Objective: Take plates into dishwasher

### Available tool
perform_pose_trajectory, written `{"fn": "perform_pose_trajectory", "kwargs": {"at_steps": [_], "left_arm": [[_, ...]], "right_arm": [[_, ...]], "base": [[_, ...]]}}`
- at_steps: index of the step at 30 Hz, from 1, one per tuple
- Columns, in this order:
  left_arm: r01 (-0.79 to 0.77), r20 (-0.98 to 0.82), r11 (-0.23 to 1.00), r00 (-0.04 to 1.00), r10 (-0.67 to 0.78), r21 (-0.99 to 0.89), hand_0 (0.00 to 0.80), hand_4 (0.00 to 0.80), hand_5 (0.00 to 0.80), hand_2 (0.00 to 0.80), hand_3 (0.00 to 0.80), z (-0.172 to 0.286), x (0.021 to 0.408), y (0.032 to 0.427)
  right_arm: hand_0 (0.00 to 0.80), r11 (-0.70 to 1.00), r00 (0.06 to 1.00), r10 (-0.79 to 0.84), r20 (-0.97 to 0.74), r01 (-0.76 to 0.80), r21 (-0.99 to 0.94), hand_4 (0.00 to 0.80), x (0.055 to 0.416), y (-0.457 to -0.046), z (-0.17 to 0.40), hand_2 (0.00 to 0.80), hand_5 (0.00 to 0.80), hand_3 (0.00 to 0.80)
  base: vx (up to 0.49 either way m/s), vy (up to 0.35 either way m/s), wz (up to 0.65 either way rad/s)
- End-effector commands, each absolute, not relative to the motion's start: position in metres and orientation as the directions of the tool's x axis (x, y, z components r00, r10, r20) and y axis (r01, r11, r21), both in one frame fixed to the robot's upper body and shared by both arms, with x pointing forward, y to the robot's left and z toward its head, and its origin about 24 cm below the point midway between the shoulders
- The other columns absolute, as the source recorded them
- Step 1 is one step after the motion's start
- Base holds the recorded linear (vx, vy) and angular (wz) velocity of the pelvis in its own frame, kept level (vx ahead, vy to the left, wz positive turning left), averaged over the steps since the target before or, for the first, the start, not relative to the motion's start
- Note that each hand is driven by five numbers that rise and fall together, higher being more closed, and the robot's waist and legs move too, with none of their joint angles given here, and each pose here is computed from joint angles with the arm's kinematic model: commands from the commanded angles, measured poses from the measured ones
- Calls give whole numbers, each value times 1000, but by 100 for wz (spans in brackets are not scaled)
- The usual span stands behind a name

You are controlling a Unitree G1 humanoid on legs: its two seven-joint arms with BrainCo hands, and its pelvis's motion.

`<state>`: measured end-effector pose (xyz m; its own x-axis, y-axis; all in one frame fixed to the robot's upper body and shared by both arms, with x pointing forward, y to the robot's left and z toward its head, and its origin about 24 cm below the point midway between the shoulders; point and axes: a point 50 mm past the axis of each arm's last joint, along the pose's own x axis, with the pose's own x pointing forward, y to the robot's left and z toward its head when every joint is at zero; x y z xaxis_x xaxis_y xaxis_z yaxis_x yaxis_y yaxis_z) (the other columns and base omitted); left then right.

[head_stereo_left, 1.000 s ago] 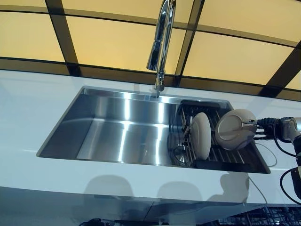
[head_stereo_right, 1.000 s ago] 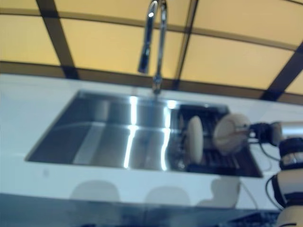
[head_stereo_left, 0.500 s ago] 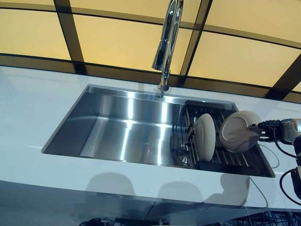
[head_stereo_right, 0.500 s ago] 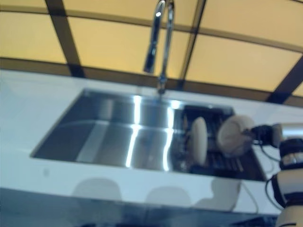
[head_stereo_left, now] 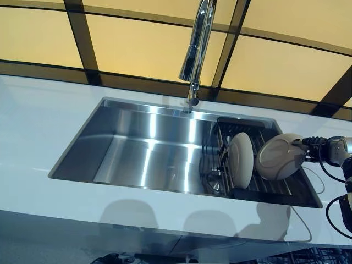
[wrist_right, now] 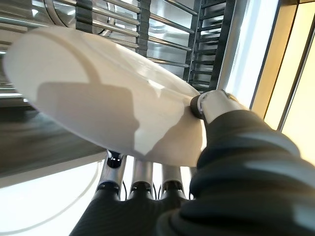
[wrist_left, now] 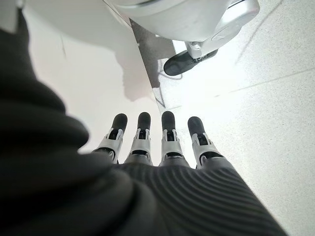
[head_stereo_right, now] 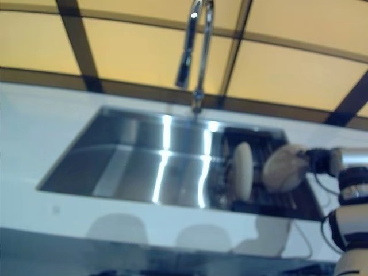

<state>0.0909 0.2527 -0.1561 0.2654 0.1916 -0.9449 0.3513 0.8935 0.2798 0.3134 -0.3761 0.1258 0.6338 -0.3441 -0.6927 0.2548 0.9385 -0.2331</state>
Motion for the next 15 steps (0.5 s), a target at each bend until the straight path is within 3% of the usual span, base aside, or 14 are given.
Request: {"fn": "perform_pose_trajectory", "kwargs": {"at_steps": [1,9,15], "left_arm": [[386,-930,869,315,190,309,0,0,0,0,0,-151,111,252],[378,-929,872,314,194,310,0,0,0,0,0,-151,110,254],[362,-929,880,312,198,309,0,0,0,0,0,-152,106,255]], "right_arm": [[800,916,734,-402,-548,313,-253,800,332,-375,171,800,800,800],[800,926,837,-372,-401,308,-216,800,345,-360,197,800,800,800],[800,927,921,-350,-171,315,-203,800,351,-347,229,800,800,800]], "base": [[0,0,0],[0,0,0],[0,0,0]]}}
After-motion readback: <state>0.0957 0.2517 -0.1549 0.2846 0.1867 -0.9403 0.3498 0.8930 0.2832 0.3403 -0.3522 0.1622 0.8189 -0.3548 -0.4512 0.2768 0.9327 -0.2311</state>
